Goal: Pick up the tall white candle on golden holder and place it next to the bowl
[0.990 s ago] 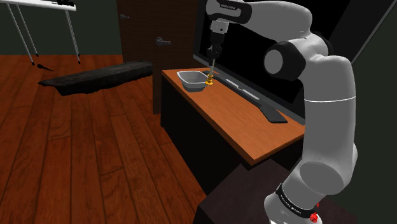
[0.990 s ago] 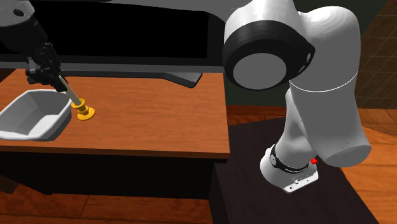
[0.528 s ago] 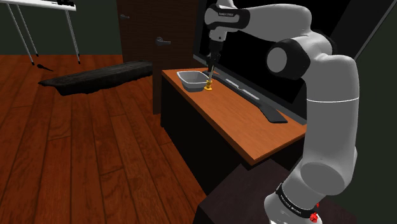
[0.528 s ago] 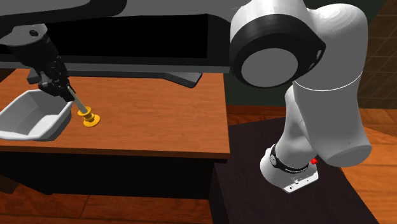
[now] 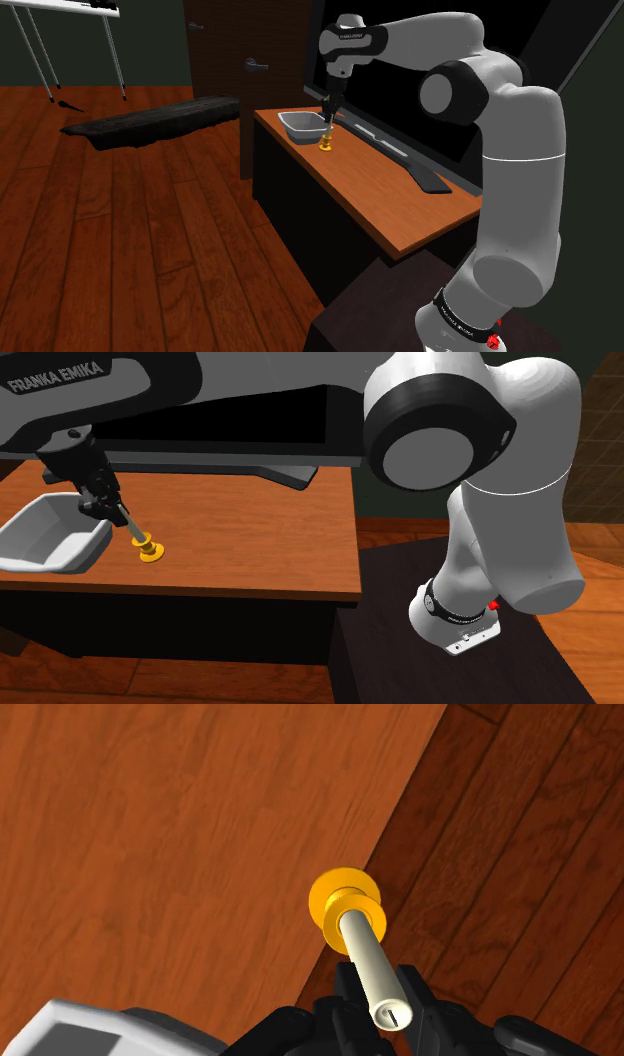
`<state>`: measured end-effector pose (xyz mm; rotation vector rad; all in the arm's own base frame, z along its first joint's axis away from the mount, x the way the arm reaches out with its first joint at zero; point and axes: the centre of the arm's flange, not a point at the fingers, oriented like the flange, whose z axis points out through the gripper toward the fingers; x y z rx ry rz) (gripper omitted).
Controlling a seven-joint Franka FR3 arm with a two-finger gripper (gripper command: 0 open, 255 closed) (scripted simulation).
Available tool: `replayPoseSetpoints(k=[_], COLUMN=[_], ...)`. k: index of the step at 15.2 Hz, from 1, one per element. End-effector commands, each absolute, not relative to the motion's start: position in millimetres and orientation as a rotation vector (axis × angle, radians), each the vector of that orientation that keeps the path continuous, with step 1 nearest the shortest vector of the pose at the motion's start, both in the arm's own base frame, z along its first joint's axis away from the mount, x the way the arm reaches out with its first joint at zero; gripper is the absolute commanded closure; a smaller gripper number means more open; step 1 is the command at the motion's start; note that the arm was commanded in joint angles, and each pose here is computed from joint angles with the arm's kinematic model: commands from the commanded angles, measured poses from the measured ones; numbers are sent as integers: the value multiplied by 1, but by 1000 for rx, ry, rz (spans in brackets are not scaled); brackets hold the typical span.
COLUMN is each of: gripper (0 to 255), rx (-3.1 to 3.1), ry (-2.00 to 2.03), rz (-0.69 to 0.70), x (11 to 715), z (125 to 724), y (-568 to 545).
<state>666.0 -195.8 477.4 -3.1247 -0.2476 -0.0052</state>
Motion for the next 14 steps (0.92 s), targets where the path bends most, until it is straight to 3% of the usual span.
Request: replayPoseSetpoints(k=[1, 14], gripper=[255, 255], rx=[-3125, -3125], ry=[-248, -248], rz=[-6, -6], x=[665, 665], z=[466, 393], y=[-195, -195])
